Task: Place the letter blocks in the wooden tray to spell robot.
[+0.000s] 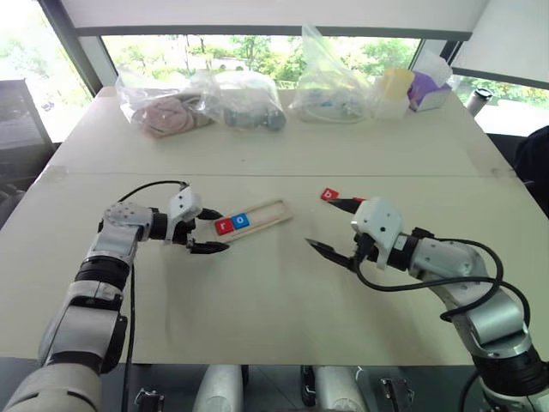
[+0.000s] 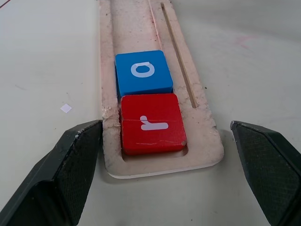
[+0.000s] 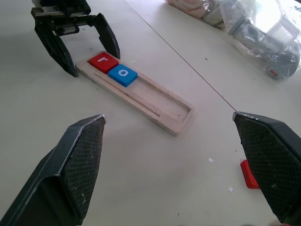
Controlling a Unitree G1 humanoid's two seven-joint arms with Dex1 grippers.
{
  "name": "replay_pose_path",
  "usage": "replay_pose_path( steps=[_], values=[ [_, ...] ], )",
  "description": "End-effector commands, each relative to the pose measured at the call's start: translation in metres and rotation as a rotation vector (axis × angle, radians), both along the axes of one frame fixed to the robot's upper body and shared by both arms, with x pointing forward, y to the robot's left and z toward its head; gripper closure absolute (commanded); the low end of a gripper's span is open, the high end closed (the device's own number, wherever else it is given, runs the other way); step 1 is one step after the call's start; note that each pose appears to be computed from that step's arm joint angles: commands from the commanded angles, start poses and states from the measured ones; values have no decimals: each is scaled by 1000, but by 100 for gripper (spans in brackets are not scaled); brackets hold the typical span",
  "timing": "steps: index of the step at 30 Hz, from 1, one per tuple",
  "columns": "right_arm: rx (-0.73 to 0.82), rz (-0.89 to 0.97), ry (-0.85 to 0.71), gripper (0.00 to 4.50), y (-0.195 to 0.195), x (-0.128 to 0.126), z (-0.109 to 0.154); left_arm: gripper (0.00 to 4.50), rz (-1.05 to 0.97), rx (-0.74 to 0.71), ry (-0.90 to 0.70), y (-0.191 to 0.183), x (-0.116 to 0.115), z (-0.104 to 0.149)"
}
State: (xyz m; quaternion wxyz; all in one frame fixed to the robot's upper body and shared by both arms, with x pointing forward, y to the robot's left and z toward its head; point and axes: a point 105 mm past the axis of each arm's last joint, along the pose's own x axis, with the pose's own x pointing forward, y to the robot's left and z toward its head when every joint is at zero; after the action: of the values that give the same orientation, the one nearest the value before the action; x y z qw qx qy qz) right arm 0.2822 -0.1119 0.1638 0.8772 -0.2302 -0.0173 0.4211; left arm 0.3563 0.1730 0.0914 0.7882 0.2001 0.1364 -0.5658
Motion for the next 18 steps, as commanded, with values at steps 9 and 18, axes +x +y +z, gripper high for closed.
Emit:
replay_pose_path(
  steps=[9, 18],
  values=[
    [12, 25, -79, 5, 10, 1, 13, 0, 168, 125, -22, 18, -1, -38],
    [17, 29, -80, 0, 13, 1, 12, 52, 183, 101, 34, 19, -11, -51]
  ],
)
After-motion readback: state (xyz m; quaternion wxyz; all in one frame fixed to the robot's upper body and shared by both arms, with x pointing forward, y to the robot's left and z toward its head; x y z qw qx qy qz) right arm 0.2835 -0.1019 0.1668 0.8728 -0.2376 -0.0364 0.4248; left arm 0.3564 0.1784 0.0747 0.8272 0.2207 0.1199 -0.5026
